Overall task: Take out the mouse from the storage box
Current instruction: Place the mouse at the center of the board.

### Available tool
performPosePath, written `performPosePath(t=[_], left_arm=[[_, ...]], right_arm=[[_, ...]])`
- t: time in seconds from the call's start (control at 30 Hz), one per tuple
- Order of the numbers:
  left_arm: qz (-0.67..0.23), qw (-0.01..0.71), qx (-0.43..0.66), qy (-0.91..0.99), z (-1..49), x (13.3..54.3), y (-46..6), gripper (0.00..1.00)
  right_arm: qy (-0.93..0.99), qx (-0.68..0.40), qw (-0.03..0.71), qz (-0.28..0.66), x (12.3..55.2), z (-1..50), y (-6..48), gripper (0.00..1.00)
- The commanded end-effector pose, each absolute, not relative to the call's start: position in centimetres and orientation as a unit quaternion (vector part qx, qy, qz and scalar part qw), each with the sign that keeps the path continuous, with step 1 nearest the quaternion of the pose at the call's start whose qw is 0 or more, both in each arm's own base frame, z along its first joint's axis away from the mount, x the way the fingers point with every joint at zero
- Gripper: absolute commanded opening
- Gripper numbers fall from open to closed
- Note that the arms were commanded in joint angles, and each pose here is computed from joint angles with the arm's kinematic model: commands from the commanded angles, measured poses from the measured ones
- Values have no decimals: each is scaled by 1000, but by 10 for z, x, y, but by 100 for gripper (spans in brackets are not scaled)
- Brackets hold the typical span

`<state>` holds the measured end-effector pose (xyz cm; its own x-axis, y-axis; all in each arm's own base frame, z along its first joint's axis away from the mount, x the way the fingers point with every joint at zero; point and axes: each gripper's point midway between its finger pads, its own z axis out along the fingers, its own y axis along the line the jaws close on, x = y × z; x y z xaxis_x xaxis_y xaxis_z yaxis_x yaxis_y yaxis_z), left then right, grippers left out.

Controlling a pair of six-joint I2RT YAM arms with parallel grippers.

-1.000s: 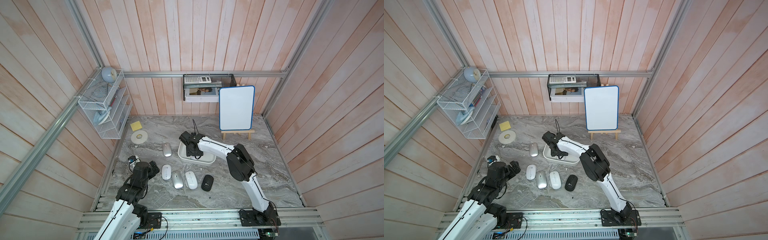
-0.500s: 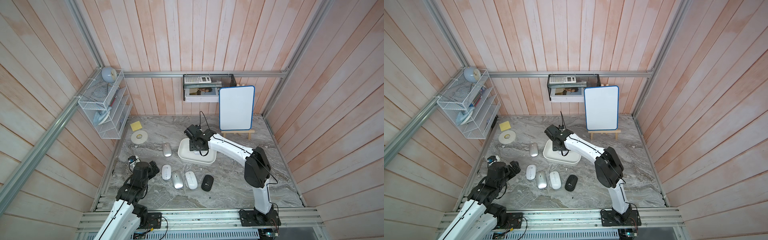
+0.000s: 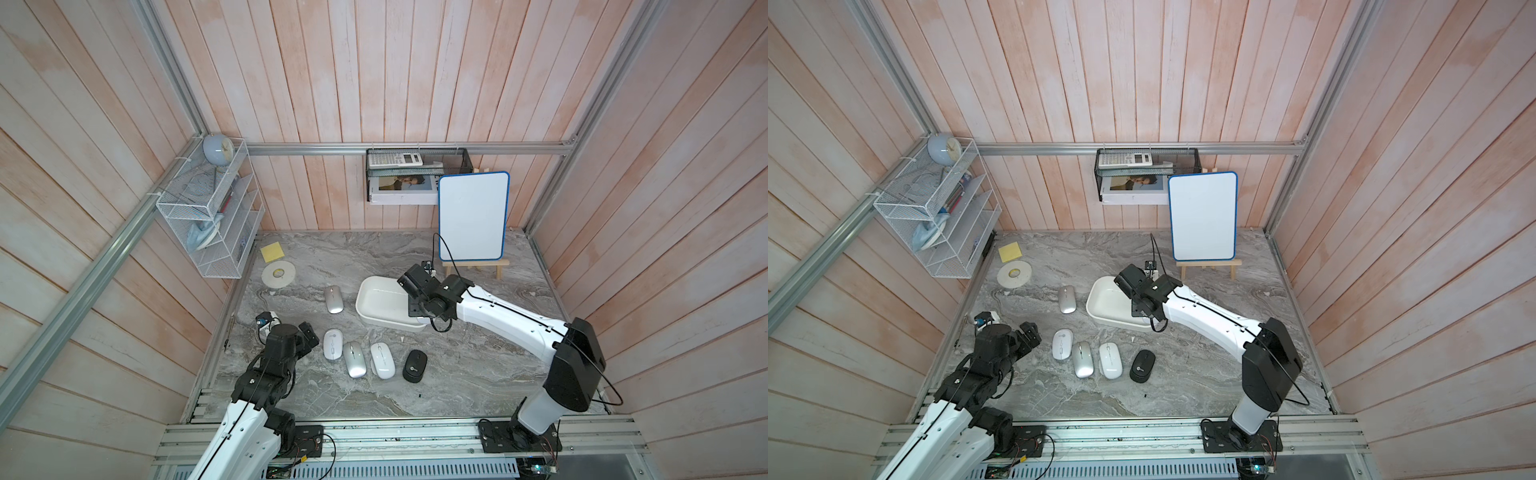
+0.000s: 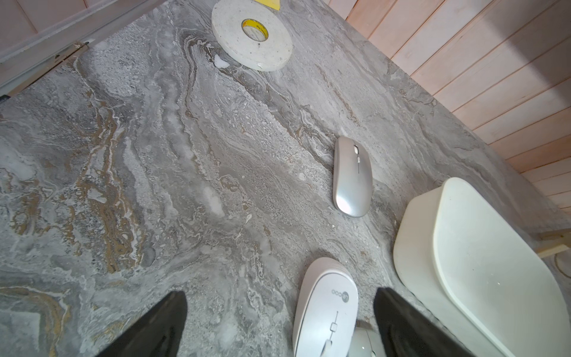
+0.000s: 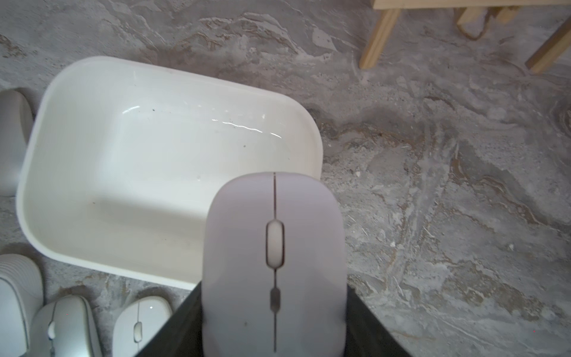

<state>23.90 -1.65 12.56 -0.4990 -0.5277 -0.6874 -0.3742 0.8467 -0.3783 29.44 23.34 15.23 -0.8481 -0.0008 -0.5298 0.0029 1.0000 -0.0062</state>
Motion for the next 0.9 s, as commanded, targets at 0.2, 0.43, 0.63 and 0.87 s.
performPosePath(t=[0.2,0.43,0.63,0.87], left_arm=[[-86,424,-260,863,121,238,-16,100],[-84,418,-260,866,118,240,-16,100],[-86,417,-257,868,118,240,-18,100],[-88,416,-256,868,118,241,-19,100]], right_arm=[[951,55,305,-13,262,137,173,62],[952,76,297,-11,245,114,148,62],[956,83,280,-11,237,91,138,62],[962,86,257,-1,235,64,140,62]])
